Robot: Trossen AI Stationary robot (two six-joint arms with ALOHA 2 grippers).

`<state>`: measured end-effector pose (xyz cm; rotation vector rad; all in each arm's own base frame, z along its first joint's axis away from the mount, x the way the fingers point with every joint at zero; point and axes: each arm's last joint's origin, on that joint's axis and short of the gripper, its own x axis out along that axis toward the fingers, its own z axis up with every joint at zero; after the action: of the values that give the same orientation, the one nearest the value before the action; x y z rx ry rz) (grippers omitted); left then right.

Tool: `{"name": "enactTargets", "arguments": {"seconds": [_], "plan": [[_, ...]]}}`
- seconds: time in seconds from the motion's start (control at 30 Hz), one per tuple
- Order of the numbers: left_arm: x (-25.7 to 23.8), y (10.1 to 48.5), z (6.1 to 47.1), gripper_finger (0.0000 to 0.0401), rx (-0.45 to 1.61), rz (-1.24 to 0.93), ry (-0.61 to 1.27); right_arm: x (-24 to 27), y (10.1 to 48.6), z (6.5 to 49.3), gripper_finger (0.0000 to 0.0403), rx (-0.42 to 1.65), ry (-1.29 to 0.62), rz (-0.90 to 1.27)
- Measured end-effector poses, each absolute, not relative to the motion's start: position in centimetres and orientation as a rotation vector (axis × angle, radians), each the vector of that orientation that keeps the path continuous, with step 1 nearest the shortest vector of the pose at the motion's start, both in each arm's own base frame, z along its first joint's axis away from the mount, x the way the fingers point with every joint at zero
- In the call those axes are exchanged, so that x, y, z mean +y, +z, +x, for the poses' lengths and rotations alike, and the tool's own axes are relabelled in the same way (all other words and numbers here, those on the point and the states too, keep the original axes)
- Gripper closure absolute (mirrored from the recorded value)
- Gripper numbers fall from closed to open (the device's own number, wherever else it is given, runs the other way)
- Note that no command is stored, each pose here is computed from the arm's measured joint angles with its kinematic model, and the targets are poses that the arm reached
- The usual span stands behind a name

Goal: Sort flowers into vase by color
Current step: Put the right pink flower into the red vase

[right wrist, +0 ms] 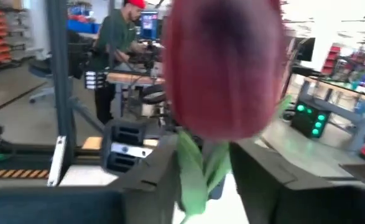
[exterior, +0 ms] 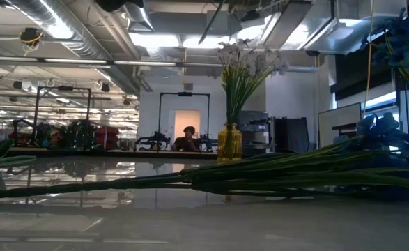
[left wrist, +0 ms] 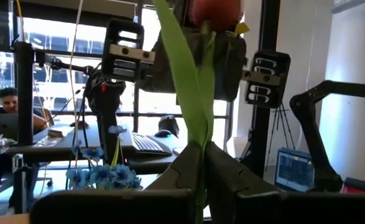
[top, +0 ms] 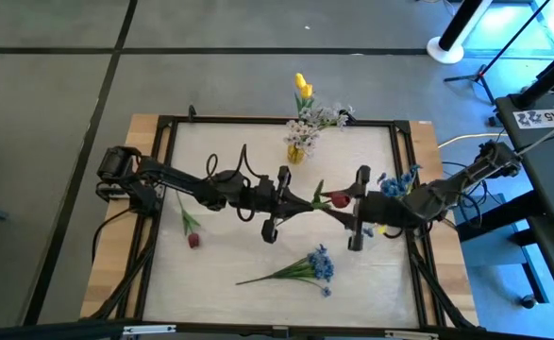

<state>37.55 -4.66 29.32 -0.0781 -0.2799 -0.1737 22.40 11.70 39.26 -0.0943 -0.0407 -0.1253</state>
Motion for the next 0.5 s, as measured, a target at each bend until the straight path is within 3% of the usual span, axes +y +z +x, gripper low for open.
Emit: {"name": "enactTargets", "arguments": {"seconds": [0.13, 0.33, 0.5], "plan": [[-4.7, 29.2, 37.6, 0.0371, -0.264, -0.060, -0.177, 11.8, 39.2, 22.4, 0.0389, -0.034, -0.137, -0.079], [-4.6, 29.6, 36.5, 0.0306, -0.103, -0.022, -0.191, 10.8, 40.1, 21.1, 0.0395, 0.077, -0.169, -0.097], [-4.9, 30.3, 34.1, 0.0272, 0.129, -0.011, -0.205, 9.1, 43.0, 17.9, 0.0393, 0.304, -0.120, -0.085]]}}
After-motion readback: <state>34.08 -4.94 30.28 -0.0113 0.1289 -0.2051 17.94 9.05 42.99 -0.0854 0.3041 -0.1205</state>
